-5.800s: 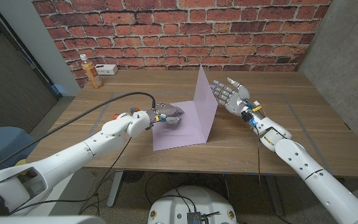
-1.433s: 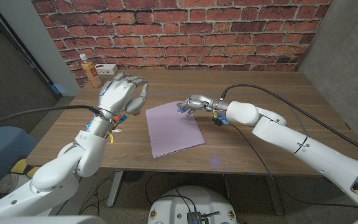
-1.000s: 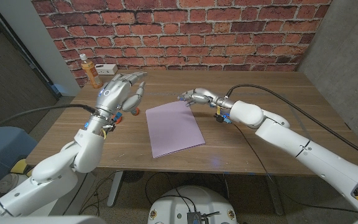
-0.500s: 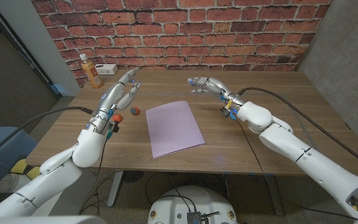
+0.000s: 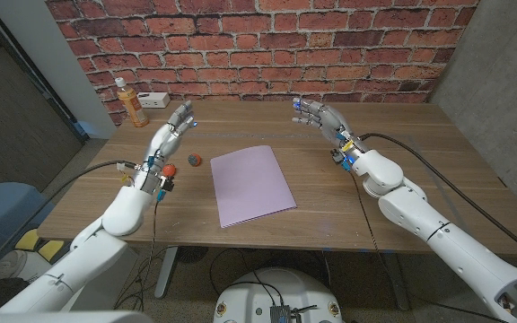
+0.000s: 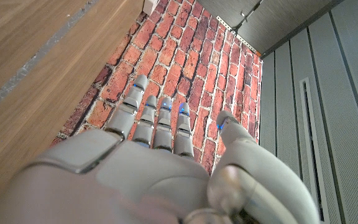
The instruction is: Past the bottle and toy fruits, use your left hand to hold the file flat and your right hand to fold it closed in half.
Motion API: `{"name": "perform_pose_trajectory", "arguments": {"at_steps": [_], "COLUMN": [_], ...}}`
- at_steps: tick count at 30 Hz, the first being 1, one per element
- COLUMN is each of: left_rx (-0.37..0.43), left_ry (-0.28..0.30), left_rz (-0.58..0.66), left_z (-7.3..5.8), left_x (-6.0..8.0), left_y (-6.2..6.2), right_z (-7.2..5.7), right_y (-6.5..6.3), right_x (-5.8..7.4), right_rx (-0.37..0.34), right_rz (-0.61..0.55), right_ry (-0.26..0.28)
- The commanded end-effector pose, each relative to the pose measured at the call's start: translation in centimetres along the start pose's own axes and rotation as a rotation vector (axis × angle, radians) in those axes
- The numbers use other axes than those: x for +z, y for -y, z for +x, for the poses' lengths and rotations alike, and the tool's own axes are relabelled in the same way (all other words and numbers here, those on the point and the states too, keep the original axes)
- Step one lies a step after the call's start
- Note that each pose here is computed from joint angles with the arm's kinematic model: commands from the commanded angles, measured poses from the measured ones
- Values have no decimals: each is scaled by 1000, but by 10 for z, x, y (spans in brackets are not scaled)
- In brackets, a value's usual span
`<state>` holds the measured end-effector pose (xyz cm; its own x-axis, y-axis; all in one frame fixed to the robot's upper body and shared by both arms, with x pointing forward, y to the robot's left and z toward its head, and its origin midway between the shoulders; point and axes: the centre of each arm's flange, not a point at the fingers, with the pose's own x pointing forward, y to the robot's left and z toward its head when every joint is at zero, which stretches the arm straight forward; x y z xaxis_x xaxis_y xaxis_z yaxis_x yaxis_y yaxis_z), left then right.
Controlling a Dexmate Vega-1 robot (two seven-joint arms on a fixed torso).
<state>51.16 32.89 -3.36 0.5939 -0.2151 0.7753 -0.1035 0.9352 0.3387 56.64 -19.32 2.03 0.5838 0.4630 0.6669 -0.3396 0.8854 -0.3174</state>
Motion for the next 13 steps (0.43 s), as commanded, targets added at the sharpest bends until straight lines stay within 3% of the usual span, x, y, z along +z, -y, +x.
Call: {"name": "perform_pose_trajectory", "arguments": {"at_steps": [1, 5, 9, 13], "left_rx": [-18, -34, -19, 14], "left_ry": [-61, -86, -139, -158], "left_rz": [-248, -266, -321, -360], "left_z": [6, 6, 4, 0], "left_x": [-27, -36, -52, -61], "left_y": [-7, -10, -14, -19], "right_z": [-16, -22, -19, -6], "right_y": [36, 35, 13, 2], "right_x": [-10, -11, -8, 13], "right_rx": [-175, -259, -224, -165], "right_rz": [117, 112, 168, 144], "right_ry": [40, 30, 52, 93]}}
